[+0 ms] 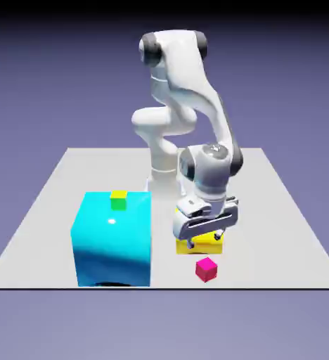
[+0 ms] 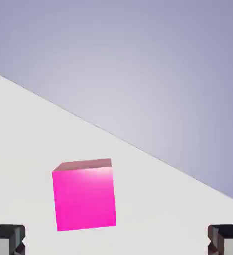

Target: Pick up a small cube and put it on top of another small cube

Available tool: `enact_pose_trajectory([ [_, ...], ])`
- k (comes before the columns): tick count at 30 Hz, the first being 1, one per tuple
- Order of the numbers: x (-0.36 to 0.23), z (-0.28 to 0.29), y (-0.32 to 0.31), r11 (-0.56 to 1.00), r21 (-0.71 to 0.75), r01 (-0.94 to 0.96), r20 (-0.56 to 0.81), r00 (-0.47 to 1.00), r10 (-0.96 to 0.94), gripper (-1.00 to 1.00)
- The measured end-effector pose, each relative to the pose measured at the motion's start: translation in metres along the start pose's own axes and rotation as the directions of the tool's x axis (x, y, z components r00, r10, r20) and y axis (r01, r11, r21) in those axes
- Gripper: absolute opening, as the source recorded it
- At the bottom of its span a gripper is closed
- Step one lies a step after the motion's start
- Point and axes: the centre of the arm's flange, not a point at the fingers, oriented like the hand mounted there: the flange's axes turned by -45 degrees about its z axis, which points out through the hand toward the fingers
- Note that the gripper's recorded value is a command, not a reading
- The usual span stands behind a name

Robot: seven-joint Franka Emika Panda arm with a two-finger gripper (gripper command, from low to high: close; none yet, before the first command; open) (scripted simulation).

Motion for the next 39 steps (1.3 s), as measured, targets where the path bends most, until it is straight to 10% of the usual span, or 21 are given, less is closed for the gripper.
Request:
enact_pose_trajectory([
  [7,0.007,0.085,-0.007,1.000,0.012,0.026,0.047,0.999,-0.027,0.00],
  [8,0.006,0.087,-0.007,1.000,0.012,0.026,0.047,0.999,-0.027,-1.00],
  [39,-0.209,-0.100,-0.065,0.956,0.054,-0.289,0.057,0.957,0.286,-1.00],
])
